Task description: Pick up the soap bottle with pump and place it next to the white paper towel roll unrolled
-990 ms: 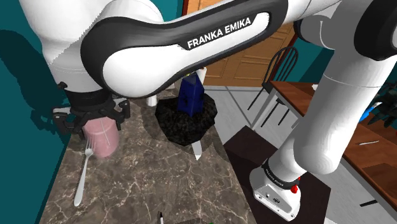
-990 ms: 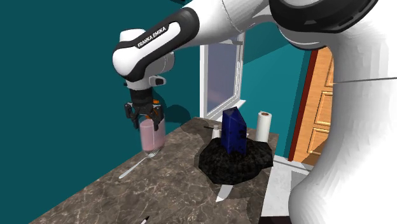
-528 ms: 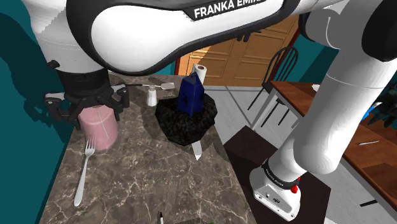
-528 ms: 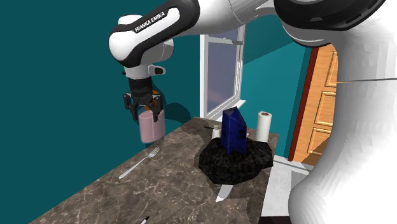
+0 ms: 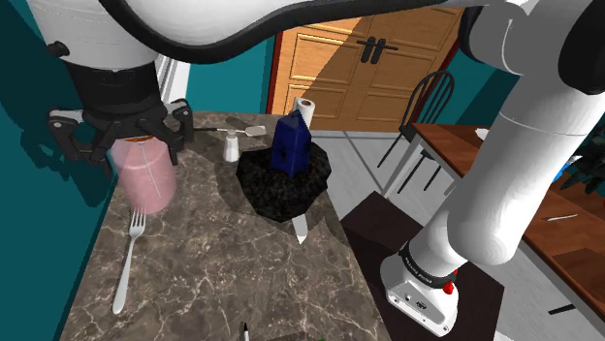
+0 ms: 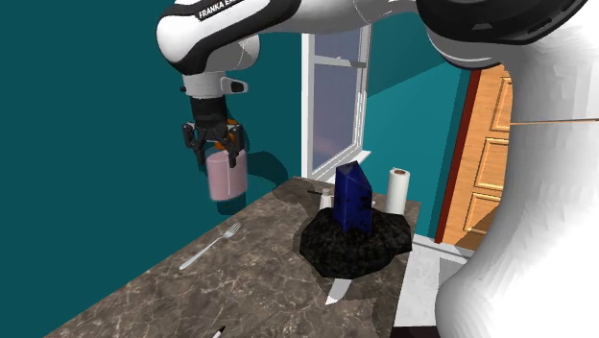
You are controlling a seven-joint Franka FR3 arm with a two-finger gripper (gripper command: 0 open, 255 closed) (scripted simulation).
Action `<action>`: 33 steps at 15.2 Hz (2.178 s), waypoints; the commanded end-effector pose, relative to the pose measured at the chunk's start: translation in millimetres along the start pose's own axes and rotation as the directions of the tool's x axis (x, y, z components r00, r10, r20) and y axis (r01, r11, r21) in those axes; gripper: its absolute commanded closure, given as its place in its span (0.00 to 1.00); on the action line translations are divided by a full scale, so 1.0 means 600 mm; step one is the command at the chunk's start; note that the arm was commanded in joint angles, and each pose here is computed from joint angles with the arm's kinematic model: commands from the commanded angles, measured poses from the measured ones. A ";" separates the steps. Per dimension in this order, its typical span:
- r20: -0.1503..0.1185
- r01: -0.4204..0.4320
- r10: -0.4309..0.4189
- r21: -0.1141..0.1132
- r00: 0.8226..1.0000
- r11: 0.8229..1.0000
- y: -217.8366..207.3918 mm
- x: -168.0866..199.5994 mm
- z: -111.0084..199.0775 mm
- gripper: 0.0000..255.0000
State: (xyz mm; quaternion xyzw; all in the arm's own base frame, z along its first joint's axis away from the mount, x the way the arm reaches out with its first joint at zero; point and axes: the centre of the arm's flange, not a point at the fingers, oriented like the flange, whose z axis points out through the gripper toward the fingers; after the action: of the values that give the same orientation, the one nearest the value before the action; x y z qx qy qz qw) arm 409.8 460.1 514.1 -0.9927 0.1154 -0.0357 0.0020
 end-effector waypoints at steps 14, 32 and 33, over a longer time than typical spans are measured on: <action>0.000 0.000 0.000 0.000 1.000 1.000 0.000 0.010 -0.130 1.00; 0.000 0.000 0.000 0.000 1.000 1.000 0.202 0.243 -0.150 1.00; 0.000 0.000 0.000 0.000 1.000 1.000 0.216 0.260 -0.149 1.00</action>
State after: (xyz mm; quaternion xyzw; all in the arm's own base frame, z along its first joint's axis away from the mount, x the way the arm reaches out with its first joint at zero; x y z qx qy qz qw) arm 515.4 308.8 613.6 -0.9926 0.1161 -0.0352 0.0018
